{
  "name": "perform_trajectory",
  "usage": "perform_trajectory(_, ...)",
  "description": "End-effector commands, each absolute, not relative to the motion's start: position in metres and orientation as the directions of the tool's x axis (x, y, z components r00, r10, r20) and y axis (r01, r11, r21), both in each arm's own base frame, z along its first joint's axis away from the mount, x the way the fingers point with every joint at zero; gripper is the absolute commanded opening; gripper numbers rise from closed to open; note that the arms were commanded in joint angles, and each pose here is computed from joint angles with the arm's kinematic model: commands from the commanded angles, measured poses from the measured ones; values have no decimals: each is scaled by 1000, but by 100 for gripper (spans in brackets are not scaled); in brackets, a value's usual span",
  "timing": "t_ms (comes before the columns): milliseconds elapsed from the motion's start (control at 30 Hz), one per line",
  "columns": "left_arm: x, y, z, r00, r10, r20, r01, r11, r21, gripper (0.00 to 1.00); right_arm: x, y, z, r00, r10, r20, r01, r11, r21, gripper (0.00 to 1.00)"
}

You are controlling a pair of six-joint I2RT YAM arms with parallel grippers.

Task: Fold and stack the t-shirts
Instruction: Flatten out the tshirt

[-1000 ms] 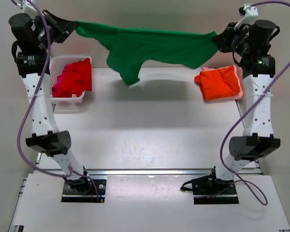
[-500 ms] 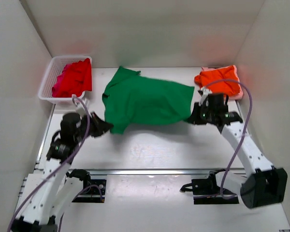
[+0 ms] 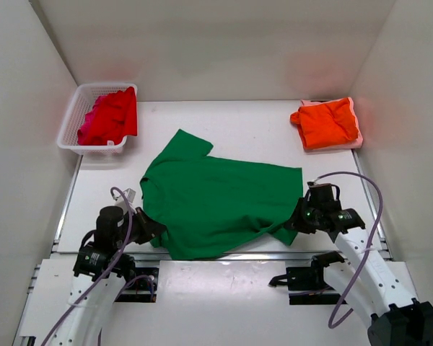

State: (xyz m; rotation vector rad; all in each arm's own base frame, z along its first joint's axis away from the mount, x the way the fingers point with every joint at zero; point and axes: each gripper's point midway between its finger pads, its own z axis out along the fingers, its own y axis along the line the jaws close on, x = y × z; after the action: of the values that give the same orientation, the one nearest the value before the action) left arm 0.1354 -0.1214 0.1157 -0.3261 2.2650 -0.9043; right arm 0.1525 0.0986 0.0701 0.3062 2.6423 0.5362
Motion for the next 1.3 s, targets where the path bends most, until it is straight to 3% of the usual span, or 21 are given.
perform_trajectory(0,152,-120,114,-720,-471,-510,-4,737,-676,0,156,94,64,-880,359,-310,212,882,421,0)
perform_trajectory(133,176,-111,134,-641,-531,-555,-30,739,-673,0,167,91,69,-865,365,-344,202,882,426,0)
perform_trajectory(233,194,-109,158,-574,-559,-598,-16,738,-675,0,170,109,79,-889,289,-354,67,849,524,0)
perform_trajectory(367,230,-106,215,-479,-547,-687,39,768,-639,0,198,117,112,-863,121,-491,-169,846,506,0)
perform_trajectory(433,271,-93,209,-558,-503,-660,-29,807,-590,0,224,112,114,-889,58,-455,-206,835,510,0)
perform_trajectory(467,290,-103,218,-639,-471,-607,24,778,-628,0,247,106,126,-881,19,-474,-245,838,488,0)
perform_trajectory(500,309,-93,251,-618,-499,-608,69,736,-674,0,272,102,142,-859,-40,-510,-292,857,425,1)
perform_trajectory(533,329,-84,243,-644,-513,-568,23,729,-684,0,297,99,170,-805,-84,-587,-346,870,351,0)
perform_trajectory(700,384,-61,367,-444,-440,-781,114,836,-536,0,356,91,254,-627,-200,-753,-445,886,135,0)
perform_trajectory(800,381,-60,438,-316,-426,-848,166,855,-491,0,358,89,297,-529,-237,-815,-476,878,53,0)
perform_trajectory(1067,314,-69,458,-238,-459,-856,225,831,-509,0,309,78,342,-412,-302,-860,-494,867,-68,1)
perform_trajectory(1267,261,-75,526,-55,-456,-888,275,848,-453,0,275,80,407,-241,-265,-934,-484,867,-121,0)
